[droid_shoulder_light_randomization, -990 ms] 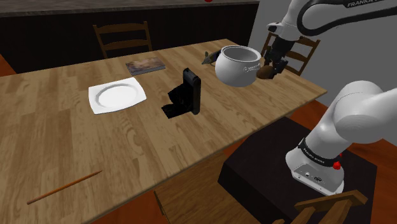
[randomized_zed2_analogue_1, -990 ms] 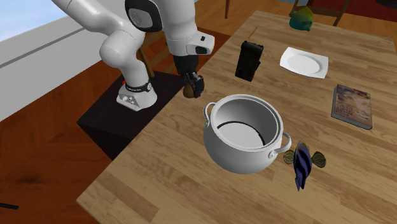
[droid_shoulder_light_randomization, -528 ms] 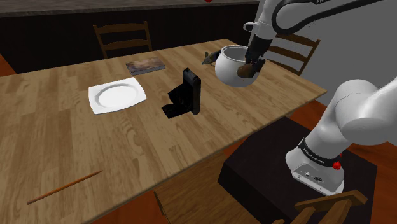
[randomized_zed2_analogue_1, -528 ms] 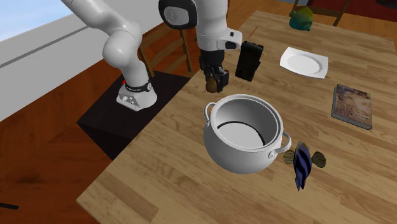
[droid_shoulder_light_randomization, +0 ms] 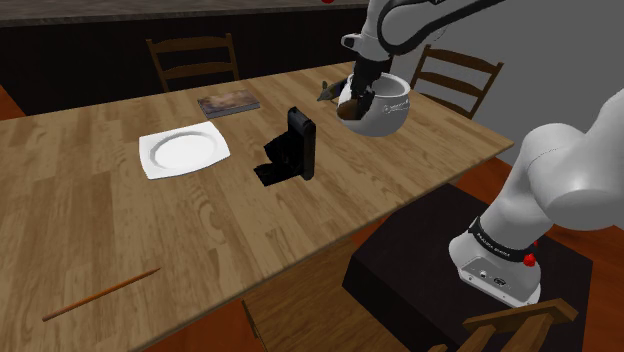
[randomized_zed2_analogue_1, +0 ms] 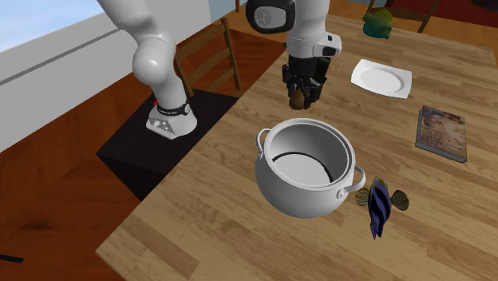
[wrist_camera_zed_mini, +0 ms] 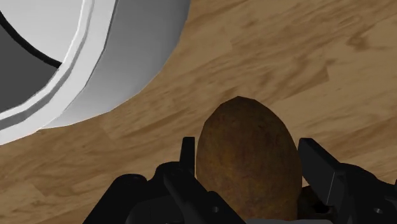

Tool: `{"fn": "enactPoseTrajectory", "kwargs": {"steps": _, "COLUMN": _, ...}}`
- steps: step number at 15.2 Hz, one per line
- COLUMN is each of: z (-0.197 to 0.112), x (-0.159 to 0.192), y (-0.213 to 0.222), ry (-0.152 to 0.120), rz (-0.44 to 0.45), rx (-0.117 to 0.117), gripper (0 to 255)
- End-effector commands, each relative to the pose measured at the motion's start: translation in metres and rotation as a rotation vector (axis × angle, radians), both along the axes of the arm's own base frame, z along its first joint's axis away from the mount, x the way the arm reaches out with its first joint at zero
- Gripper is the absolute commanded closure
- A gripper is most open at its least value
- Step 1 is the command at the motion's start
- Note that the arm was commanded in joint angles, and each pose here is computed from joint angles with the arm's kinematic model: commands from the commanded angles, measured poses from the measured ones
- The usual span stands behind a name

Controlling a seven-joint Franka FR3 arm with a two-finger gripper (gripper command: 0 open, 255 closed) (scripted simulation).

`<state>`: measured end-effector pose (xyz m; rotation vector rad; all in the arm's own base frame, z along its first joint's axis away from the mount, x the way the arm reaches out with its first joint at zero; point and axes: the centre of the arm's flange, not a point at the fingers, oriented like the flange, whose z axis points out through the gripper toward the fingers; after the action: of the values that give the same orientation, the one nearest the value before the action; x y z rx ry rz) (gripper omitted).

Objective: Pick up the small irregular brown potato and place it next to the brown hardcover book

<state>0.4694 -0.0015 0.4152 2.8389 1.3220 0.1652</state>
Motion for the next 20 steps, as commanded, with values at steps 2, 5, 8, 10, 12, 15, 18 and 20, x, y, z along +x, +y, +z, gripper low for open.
{"fn": "enactPoseTrajectory", "kwargs": {"steps": 2, "z": -0.003, "x": 0.031, "y": 0.029, "ry": 0.0, "rz": 0.0, "rx": 0.0, "gripper": 255}}
{"fn": "enactPoseTrajectory", "kwargs": {"steps": 5, "z": -0.005, "x": 0.062, "y": 0.053, "ry": 0.0, "rz": 0.0, "rx": 0.0, "gripper": 255}}
{"fn": "enactPoseTrajectory", "kwargs": {"steps": 8, "z": -0.007, "x": 0.093, "y": 0.078, "ry": 0.0, "rz": 0.0, "rx": 0.0, "gripper": 255}}
{"fn": "enactPoseTrajectory", "kwargs": {"steps": 10, "z": -0.009, "x": 0.113, "y": 0.095, "ry": 0.0, "rz": 0.0, "rx": 0.0, "gripper": 255}}
{"fn": "enactPoseTrajectory", "kwargs": {"steps": 12, "z": -0.011, "x": 0.134, "y": 0.112, "ry": 0.0, "rz": 0.0, "rx": 0.0, "gripper": 255}}
{"fn": "enactPoseTrajectory", "kwargs": {"steps": 15, "z": -0.013, "x": 0.165, "y": 0.136, "ry": 0.0, "rz": 0.0, "rx": 0.0, "gripper": 255}}
{"fn": "enactPoseTrajectory", "kwargs": {"steps": 18, "z": -0.015, "x": 0.195, "y": 0.161, "ry": 0.0, "rz": 0.0, "rx": 0.0, "gripper": 255}}
{"fn": "enactPoseTrajectory", "kwargs": {"steps": 20, "z": -0.017, "x": 0.216, "y": 0.178, "ry": 0.0, "rz": 0.0, "rx": 0.0, "gripper": 255}}
